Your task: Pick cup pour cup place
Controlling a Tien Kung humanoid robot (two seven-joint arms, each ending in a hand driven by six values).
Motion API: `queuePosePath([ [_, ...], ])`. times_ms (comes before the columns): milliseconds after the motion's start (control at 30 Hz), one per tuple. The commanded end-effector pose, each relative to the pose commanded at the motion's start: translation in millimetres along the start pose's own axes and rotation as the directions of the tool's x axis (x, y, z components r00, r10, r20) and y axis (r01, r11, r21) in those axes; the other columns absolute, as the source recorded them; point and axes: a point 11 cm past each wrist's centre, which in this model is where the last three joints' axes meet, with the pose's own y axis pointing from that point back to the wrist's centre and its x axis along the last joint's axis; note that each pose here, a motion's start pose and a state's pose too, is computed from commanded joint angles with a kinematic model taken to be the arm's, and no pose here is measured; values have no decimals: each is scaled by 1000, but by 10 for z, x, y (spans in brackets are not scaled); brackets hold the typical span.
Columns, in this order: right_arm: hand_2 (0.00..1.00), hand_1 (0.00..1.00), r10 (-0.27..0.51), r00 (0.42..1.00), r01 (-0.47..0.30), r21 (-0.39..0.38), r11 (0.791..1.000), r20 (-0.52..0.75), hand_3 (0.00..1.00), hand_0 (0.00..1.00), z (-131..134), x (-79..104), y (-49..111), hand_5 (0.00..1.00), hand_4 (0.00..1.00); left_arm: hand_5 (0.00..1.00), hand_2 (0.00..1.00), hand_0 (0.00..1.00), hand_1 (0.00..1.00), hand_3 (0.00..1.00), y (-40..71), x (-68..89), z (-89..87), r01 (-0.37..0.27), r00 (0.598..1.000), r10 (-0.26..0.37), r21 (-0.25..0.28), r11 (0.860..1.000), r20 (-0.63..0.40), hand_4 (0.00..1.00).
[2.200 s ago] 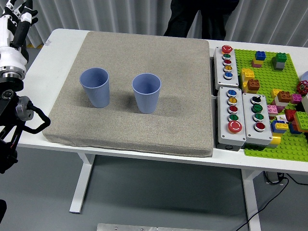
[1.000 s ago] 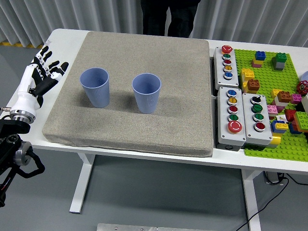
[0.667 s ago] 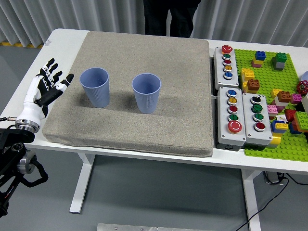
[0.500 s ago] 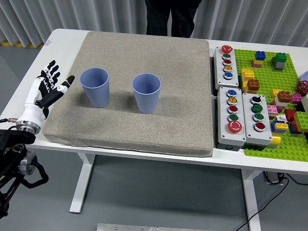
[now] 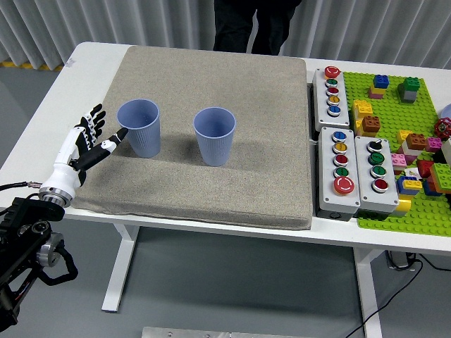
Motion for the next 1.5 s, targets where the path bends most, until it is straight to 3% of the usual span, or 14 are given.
queuePosePath([
  [67,581,648,1,1000,-1,3,1000,2,583,685,-12,3,1,72,2,369,998,998,998,998,0,-15,0,7,1000,-7,-1,1000,1,866],
  [100,581,648,1,1000,-1,4,1000,1,583,685,-18,4,2,73,2,315,998,998,998,998,-1,-24,-1,12,1000,-12,0,1000,4,836],
  [267,581,648,1,1000,-1,6,1000,4,583,685,-29,6,3,73,2,315,998,998,998,998,-10,-51,-4,20,1000,-20,0,1000,7,836],
  [300,580,648,1,1000,-1,6,1000,4,583,685,-30,5,3,74,2,237,998,998,998,998,-12,-53,-6,20,1000,-20,0,1000,7,777],
  [467,580,648,0,1000,0,6,1000,3,583,685,-34,2,4,75,2,224,998,998,998,998,-20,-80,-52,24,1000,-24,12,1000,6,770],
  [867,581,648,0,1000,0,9,1000,6,583,685,-49,3,6,75,2,269,998,998,998,998,-51,-153,-110,35,999,-35,27,999,4,801],
  [1267,581,648,-1,1000,1,8,1000,6,583,685,-51,-1,6,75,2,219,998,998,998,998,-64,-259,-121,57,998,-57,29,998,1,771],
  [1300,581,648,-1,1000,1,8,1000,5,583,685,-48,-2,6,75,2,313,998,998,998,998,-60,-263,-127,57,998,-57,30,998,1,848],
  [1500,581,648,-2,1000,2,7,1000,3,583,685,-45,-4,6,76,2,313,998,998,998,998,-73,-264,-149,49,999,-49,37,998,5,847],
])
